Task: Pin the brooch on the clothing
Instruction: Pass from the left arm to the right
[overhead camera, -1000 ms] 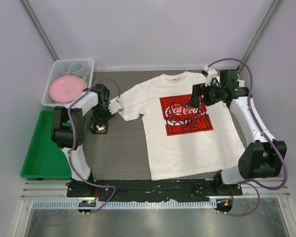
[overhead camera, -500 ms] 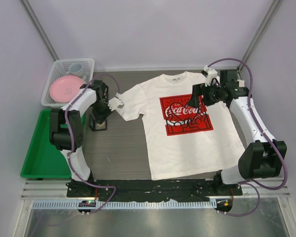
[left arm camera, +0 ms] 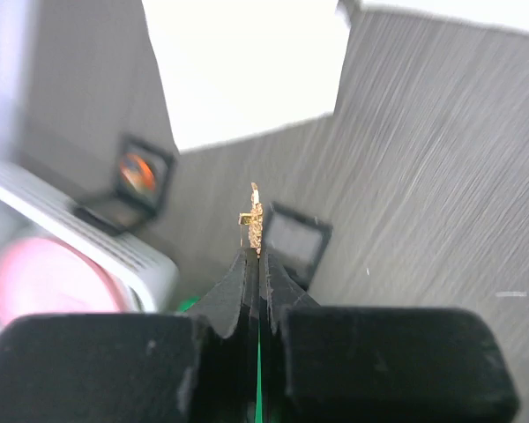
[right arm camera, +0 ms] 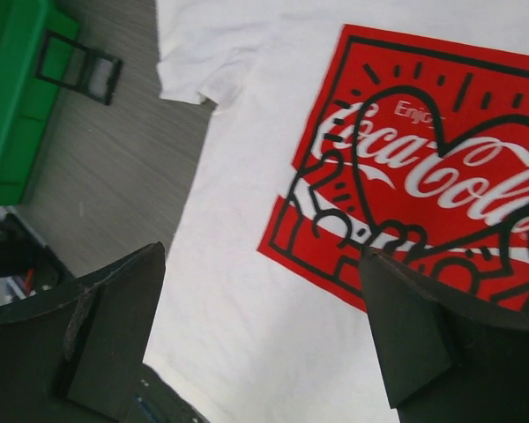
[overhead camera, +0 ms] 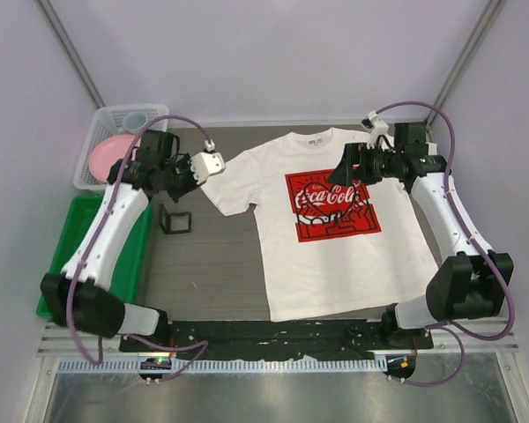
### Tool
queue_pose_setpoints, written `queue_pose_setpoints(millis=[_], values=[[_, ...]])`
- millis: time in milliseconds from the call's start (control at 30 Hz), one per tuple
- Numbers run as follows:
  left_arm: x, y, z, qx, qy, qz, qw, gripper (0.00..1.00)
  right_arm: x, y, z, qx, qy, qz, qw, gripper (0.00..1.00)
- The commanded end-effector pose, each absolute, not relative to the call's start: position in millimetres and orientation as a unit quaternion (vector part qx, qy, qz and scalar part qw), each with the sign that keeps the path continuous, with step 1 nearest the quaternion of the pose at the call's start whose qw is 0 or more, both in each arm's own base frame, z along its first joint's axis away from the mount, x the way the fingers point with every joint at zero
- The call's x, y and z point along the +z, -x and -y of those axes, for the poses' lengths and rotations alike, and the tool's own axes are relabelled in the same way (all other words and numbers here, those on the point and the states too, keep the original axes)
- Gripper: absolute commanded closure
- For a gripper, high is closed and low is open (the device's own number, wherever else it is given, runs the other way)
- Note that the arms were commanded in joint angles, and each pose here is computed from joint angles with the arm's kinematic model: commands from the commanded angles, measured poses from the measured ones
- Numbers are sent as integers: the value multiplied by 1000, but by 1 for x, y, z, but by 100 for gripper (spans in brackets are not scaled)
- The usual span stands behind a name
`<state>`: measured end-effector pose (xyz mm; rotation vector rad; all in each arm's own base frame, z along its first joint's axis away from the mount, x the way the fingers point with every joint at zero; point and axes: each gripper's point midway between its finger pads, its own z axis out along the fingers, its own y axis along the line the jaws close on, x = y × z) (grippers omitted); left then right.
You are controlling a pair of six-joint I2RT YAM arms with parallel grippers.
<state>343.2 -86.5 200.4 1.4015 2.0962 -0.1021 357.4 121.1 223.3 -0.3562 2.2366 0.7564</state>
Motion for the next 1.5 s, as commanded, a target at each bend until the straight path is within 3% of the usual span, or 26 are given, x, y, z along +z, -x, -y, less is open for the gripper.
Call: queue_pose_setpoints(millis=[0,67,200,367,567,900,1467], values=[[261,-307,152,-20,-636,-625,452,100,265,-338,-163,426,172,-820,342,4],[293,-296,165,26,-652,-548,523,100,272,-325,-179,470,182,-805,313,4],[303,-266,202,68,-703,-416,572,100,282,-298,-209,530,216,-774,270,4],[302,-237,234,121,-753,-264,590,100,279,-266,-242,572,229,-758,216,4],[294,-208,257,134,-783,-160,586,100,275,-243,-267,608,230,-739,175,6],[287,-197,270,136,-792,-104,586,100,278,-217,-294,638,261,-711,140,21],[290,-188,274,132,-793,-83,588,100,284,-217,-313,648,278,-693,147,52]])
